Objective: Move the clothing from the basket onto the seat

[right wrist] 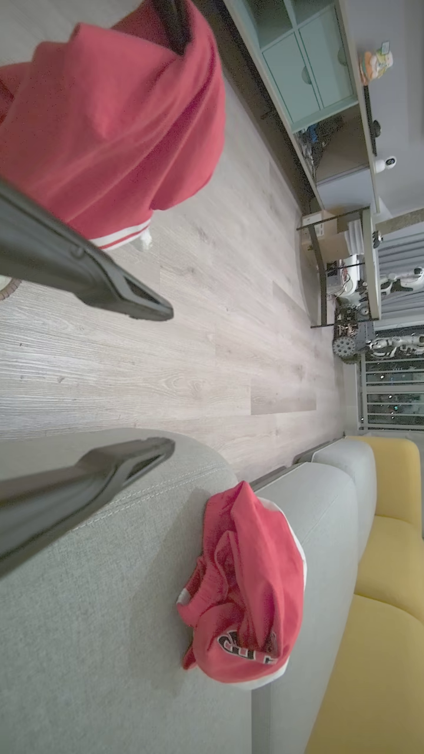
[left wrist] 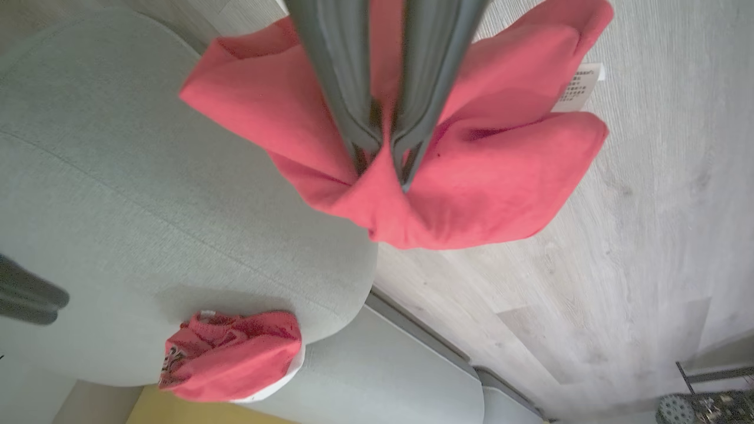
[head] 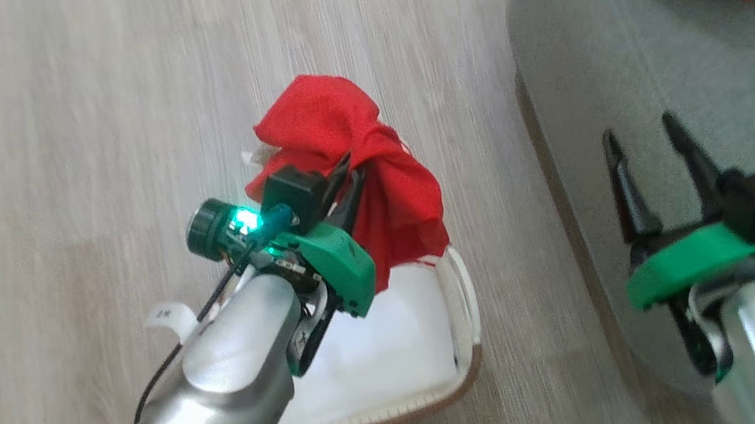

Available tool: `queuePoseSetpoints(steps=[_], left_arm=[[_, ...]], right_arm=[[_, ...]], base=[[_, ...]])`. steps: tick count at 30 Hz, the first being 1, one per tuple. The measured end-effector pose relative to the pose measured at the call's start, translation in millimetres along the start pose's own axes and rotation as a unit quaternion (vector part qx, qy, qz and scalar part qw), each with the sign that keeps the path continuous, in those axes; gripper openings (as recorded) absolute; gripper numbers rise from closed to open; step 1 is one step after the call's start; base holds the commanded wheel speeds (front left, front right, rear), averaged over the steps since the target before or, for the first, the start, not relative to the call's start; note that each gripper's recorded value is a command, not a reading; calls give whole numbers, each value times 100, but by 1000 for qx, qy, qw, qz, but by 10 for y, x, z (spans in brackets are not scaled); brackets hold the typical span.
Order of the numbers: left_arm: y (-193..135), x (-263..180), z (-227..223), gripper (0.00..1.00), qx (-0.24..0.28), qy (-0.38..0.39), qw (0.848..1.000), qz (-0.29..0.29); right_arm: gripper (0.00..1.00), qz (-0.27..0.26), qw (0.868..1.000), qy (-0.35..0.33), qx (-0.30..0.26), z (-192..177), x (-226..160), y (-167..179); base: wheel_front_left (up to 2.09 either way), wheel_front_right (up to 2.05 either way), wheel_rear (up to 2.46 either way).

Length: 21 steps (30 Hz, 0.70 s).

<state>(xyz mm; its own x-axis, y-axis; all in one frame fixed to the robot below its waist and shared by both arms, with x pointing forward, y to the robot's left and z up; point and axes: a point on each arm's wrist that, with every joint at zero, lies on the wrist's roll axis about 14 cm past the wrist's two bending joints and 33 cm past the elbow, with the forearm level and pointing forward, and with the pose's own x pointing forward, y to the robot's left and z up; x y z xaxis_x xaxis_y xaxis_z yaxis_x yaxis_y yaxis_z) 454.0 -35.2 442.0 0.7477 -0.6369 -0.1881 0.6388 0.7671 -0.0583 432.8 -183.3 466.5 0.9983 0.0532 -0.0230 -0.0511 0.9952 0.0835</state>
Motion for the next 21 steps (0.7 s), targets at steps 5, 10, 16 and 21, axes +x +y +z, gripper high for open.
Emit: queuePoseSetpoints(steps=[5, 10, 16, 21], left_arm=[[-115, -234, 420, 0, 20, -47, 999, 8], [-246, -439, 842, 0, 47, -96, 994, 10], [-335, -628, 1174, 0, 73, -135, 988, 15], [-330, -749, 1289, 0, 82, -148, 985, 26]], right_arm=[[100, 19, 1000, -8, 2, 113, -289, 155], [100, 51, 998, -23, 5, 229, -525, 392], [100, 118, 992, -49, 10, 409, -656, 846], [100, 181, 982, -43, 15, 371, -805, 1270]], base=[[0, 0, 0], [0, 0, 0], [0, 0, 0], [0, 0, 0]])
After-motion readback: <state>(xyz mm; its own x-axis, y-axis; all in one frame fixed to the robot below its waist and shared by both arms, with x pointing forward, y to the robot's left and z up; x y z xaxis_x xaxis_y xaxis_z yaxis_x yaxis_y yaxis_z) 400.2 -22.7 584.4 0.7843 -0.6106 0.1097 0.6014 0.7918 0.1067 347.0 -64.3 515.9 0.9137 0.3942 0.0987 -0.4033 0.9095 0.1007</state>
